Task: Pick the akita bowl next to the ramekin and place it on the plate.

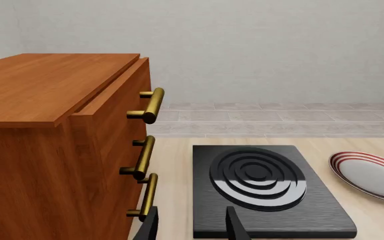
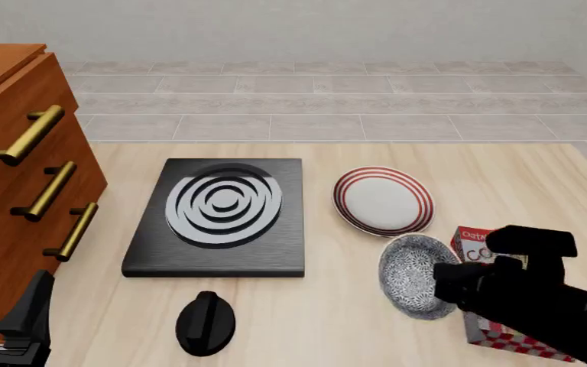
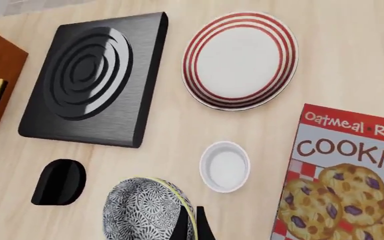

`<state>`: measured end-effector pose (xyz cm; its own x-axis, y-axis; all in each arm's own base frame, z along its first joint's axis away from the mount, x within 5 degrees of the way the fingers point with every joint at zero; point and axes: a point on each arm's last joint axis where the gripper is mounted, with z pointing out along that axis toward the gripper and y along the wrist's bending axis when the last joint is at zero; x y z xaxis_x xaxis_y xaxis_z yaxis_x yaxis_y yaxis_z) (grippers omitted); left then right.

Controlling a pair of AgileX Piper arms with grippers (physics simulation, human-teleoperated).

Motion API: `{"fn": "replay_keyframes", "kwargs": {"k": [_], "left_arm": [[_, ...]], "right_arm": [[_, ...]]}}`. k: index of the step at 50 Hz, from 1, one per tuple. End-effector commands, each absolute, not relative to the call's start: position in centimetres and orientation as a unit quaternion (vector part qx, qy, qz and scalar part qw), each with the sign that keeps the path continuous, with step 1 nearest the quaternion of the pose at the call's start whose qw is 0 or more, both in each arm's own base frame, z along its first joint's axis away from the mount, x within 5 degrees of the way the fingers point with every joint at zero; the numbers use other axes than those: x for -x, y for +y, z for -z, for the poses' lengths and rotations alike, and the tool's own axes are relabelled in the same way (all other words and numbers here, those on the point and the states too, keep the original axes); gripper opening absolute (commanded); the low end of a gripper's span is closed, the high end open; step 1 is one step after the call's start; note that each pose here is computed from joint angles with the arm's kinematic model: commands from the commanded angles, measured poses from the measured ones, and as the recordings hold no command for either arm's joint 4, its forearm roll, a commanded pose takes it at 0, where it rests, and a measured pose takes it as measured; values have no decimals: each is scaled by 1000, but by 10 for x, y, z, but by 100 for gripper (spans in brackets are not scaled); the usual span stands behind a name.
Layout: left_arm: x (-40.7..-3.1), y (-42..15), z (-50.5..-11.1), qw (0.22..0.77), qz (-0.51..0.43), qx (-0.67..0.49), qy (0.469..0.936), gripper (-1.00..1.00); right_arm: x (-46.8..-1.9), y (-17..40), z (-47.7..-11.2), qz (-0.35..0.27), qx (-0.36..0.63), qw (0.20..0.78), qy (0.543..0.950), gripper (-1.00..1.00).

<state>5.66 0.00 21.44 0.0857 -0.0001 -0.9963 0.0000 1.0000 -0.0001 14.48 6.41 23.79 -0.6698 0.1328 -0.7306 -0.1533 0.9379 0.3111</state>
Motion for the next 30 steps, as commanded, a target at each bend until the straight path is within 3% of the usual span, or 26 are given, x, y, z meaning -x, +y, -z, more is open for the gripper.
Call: {"fn": "replay_keyframes", "kwargs": {"k": [1,30], "left_arm": [[-57,0,-214,737,0,0,676,100],[-57,0,-214,735,0,-1,678,100]], "right_arm": [[-155,62,-242,-176,-21,411,894,-100],[-185,60,-242,-153,-48,398,903,-100]]}}
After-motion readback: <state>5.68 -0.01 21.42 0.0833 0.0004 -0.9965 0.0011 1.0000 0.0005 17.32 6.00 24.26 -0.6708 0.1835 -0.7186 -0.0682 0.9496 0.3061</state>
